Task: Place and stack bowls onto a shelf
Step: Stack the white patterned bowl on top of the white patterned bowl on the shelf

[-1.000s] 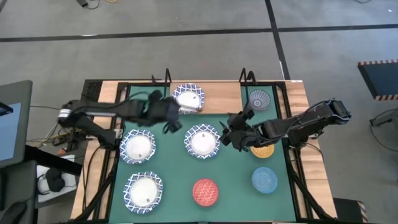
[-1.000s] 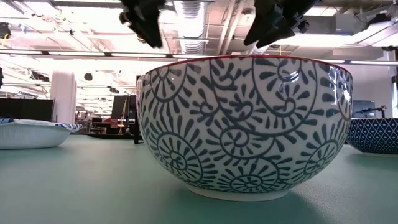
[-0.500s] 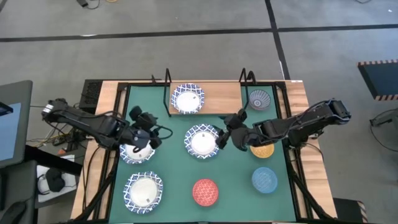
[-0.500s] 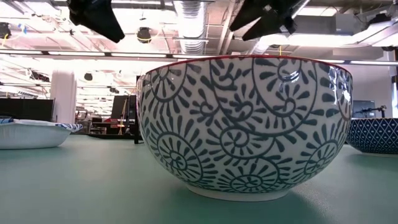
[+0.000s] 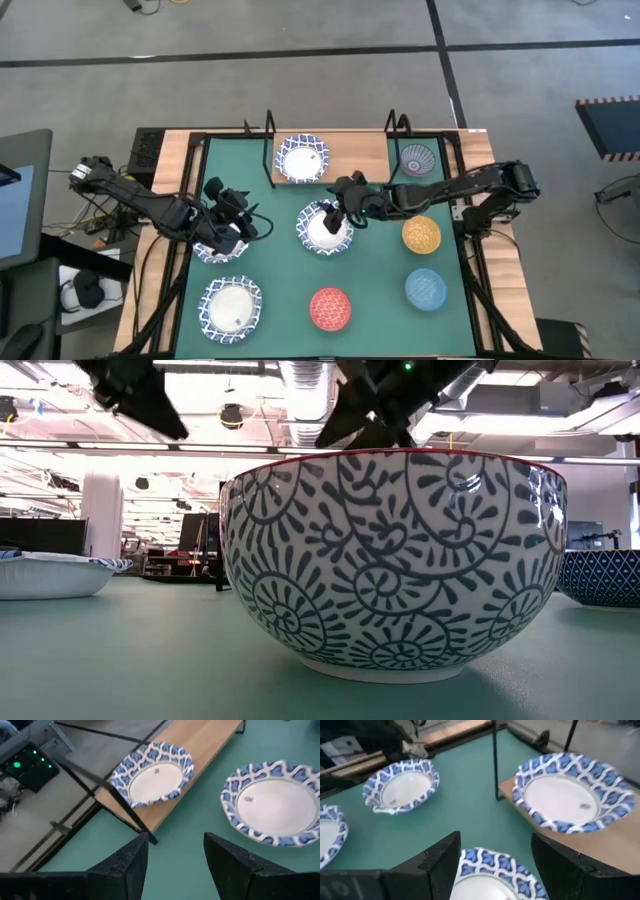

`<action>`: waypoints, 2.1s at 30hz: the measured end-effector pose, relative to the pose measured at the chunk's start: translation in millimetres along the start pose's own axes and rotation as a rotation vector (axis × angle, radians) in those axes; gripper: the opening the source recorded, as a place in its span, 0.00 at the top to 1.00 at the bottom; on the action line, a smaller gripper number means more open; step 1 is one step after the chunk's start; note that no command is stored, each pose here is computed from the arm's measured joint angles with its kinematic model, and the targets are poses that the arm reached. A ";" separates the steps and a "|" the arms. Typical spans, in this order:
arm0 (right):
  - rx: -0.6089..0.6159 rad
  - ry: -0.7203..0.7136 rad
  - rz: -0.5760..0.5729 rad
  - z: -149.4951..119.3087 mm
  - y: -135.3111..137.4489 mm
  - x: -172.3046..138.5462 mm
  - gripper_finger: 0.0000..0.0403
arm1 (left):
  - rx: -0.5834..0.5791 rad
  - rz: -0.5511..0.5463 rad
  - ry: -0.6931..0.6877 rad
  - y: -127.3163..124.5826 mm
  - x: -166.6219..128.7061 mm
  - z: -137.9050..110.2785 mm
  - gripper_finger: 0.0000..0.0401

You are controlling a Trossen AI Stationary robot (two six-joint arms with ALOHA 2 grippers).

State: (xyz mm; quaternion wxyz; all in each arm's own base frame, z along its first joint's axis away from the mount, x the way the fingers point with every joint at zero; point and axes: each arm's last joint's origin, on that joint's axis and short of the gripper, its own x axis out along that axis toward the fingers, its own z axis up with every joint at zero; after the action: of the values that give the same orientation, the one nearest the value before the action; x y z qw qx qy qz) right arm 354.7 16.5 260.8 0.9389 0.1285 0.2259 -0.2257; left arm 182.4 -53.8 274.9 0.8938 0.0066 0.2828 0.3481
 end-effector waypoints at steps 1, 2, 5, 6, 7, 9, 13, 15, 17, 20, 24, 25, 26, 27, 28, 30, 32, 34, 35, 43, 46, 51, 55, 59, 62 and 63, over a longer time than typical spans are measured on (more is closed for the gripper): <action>0.013 0.001 0.018 1.2 2.8 3.3 0.33 | 0.003 0.002 0.012 -0.3 2.4 -5.0 0.56; 0.019 0.014 0.027 -0.5 4.7 7.4 0.33 | 0.003 0.003 0.025 -0.6 4.7 -10.0 0.56; 0.030 0.049 0.034 -5.5 12.0 19.9 0.33 | 0.007 0.001 0.054 -2.0 12.1 -25.3 0.56; 0.030 0.070 0.034 -8.1 14.2 23.9 0.33 | 0.013 0.004 0.061 -2.1 14.5 -30.5 0.56; 0.031 0.103 0.025 -10.8 15.9 26.5 0.33 | 0.012 0.004 0.061 -2.9 16.7 -34.4 0.56; 0.039 0.160 0.003 -14.4 20.0 31.5 0.33 | 0.002 -0.001 0.058 -4.2 20.4 -39.6 0.56; 0.023 0.301 -0.092 -31.8 24.5 31.5 0.33 | -0.018 -0.026 0.044 -7.8 25.8 -46.1 0.56; 0.019 0.361 -0.153 -42.5 23.5 31.0 0.33 | -0.026 -0.042 0.029 -10.0 27.2 -46.5 0.56; 0.011 0.440 -0.228 -51.0 16.8 27.2 0.33 | -0.033 -0.053 0.019 -12.8 28.2 -45.5 0.56; 0.013 0.514 -0.336 -57.1 3.3 24.6 0.33 | -0.032 -0.087 0.016 -15.8 28.4 -43.5 0.56; 0.033 0.556 -0.368 -60.4 -11.2 30.1 0.33 | -0.062 -0.109 -0.003 -18.1 28.1 -40.4 0.56; 0.037 0.563 -0.363 -59.8 -13.8 31.6 0.33 | -0.068 -0.113 -0.007 -18.6 28.1 -39.8 0.56; 0.037 0.576 -0.357 -59.8 -16.7 32.8 0.33 | -0.074 -0.115 -0.010 -18.9 28.0 -39.3 0.56; 0.036 0.586 -0.357 -60.3 -19.4 33.8 0.33 | -0.078 -0.118 -0.012 -19.2 28.0 -38.9 0.56; 0.038 0.591 -0.362 -61.3 -22.0 34.8 0.33 | -0.081 -0.120 -0.014 -19.4 28.0 -38.7 0.56; 0.042 0.601 -0.376 -64.2 -27.7 36.4 0.33 | -0.090 -0.124 -0.020 -19.9 27.9 -37.8 0.56; 0.045 0.615 -0.394 -68.5 -33.9 37.8 0.33 | -0.098 -0.128 -0.026 -20.4 27.8 -37.0 0.56; 0.060 0.628 -0.395 -73.7 -39.3 39.9 0.33 | -0.092 -0.129 -0.029 -20.6 27.8 -36.6 0.56; 0.075 0.628 -0.378 -76.0 -41.7 42.3 0.34 | -0.091 -0.128 -0.029 -20.5 27.8 -36.6 0.56; 0.128 0.610 -0.250 -76.6 -51.2 54.3 0.50 | -0.079 -0.165 -0.052 -19.9 35.1 -26.3 0.56; 0.122 0.615 -0.225 -77.0 -48.4 54.0 0.61 | -0.094 -0.179 -0.050 -18.2 39.3 -22.7 0.56; 0.094 0.595 -0.208 -79.3 -37.9 50.9 0.82 | -0.128 -0.180 -0.054 -13.3 47.4 -16.3 0.56; 0.040 0.530 -0.201 -80.5 -23.6 47.5 0.94 | -0.128 -0.258 -0.059 -12.6 51.7 -9.8 0.58; -0.129 0.428 -0.220 -73.7 -2.2 39.8 0.94 | -0.085 -0.317 -0.107 -12.3 54.2 -1.7 0.61; -0.241 0.333 -0.253 -65.5 16.2 31.5 0.92 | -0.047 -0.347 -0.140 -11.5 55.8 3.2 0.64; -0.284 0.303 -0.260 -62.5 22.7 28.3 0.91 | -0.025 -0.357 -0.148 -11.2 56.4 4.1 0.64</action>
State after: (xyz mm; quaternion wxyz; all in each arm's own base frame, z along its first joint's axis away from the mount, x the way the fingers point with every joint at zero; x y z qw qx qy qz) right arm 365.3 47.2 196.2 0.8660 -0.0025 0.4082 -0.2889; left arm 225.1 -26.2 247.8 0.9596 -0.0292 0.2088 0.1861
